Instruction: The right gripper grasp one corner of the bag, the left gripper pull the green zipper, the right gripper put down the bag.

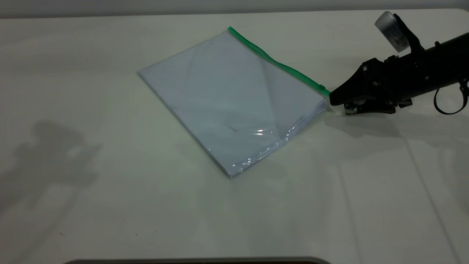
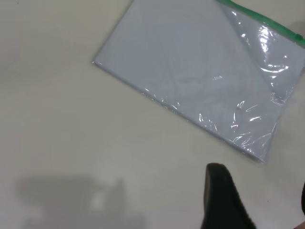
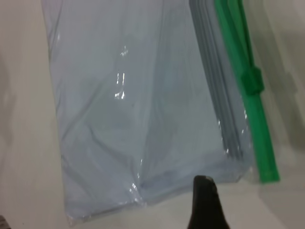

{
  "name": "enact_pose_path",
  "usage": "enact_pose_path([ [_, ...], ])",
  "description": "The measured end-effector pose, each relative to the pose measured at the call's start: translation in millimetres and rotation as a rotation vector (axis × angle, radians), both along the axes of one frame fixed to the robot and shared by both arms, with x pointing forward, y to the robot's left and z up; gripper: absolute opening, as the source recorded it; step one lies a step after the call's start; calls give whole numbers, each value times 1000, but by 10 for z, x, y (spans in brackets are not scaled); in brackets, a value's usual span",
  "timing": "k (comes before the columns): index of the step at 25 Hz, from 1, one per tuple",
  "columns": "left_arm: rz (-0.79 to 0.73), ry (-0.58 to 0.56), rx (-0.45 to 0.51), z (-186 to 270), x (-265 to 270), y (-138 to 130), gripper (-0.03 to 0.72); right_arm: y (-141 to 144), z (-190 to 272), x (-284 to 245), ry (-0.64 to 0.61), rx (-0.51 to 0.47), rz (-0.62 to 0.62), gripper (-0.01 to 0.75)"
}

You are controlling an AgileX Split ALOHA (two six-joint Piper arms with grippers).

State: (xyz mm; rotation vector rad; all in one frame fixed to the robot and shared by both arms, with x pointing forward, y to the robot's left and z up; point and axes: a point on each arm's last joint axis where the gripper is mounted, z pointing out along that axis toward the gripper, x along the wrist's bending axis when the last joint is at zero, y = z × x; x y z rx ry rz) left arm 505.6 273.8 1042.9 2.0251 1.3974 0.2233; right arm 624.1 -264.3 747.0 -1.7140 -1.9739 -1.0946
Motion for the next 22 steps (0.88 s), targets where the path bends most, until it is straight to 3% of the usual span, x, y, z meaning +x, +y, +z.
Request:
enact_pose_path([
  [15, 15, -18, 6, 4, 20, 11, 467, 159, -120, 78, -6, 114, -59, 551],
  [22, 19, -12, 7, -25, 41, 14, 467, 415, -158, 72, -19, 57, -37, 551],
])
